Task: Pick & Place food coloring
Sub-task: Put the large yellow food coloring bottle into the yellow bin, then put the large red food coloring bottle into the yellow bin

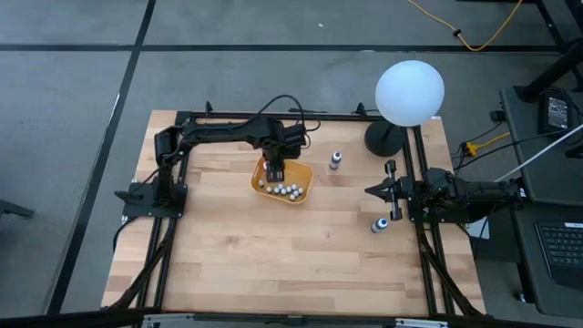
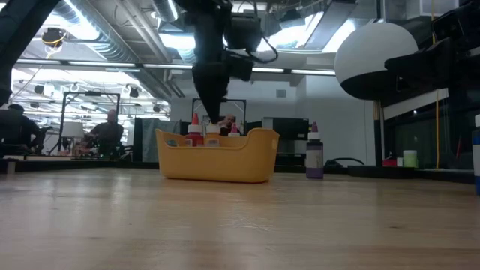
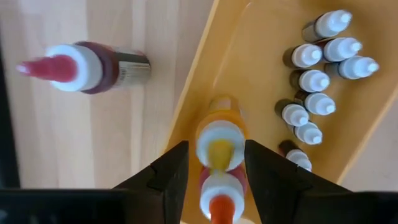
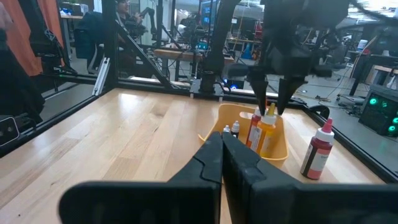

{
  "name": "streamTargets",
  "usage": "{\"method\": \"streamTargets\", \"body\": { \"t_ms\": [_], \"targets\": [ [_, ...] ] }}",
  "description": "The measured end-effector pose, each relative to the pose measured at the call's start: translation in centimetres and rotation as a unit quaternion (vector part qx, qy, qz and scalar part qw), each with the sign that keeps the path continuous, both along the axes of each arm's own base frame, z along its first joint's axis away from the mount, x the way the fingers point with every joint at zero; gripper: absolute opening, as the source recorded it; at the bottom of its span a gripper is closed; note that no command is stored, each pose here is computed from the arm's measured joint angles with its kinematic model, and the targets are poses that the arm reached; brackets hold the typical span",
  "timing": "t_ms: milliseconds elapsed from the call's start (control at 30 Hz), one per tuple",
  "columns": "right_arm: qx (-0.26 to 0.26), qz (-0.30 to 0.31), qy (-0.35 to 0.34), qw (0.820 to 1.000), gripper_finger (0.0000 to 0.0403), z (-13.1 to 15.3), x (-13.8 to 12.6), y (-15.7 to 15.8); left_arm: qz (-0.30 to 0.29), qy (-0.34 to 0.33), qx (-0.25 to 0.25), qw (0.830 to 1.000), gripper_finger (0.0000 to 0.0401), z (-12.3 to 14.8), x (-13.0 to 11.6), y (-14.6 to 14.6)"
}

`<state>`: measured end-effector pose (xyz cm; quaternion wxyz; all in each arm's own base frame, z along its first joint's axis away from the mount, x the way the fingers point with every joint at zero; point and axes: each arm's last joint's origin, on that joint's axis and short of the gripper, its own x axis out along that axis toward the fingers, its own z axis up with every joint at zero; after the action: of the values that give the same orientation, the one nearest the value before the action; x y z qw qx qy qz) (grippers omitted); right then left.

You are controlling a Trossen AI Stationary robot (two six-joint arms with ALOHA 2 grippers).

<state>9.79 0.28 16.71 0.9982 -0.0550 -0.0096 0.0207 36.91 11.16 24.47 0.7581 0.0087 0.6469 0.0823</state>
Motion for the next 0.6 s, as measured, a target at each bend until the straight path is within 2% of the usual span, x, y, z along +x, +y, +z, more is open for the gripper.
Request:
{"method": "streamTargets", "body": {
  "t_ms": [133,400,500,600],
  "targets": [
    [0.0,0.0,0.0,1.0,0.0008,0.0,0.0,0.0,-0.001,-0.008,0.004,1.0,0.0156,1.7,0.2,0.1],
    [0.0,0.0,0.0,1.0,0.0008,0.0,0.0,0.0,0.005,-0.053,0.03,0.998,0.0173,6.9,0.4,0.5],
    [0.0,0.0,0.0,1.0,0.0008,0.0,0.0,0.0,0.036,-0.084,0.036,0.995,0.0187,8.6,0.2,1.6],
    [0.0,0.0,0.0,1.0,0.0008,0.0,0.0,0.0,0.061,-0.096,0.023,0.993,0.0204,8.9,-0.4,3.2]
  ]
}}
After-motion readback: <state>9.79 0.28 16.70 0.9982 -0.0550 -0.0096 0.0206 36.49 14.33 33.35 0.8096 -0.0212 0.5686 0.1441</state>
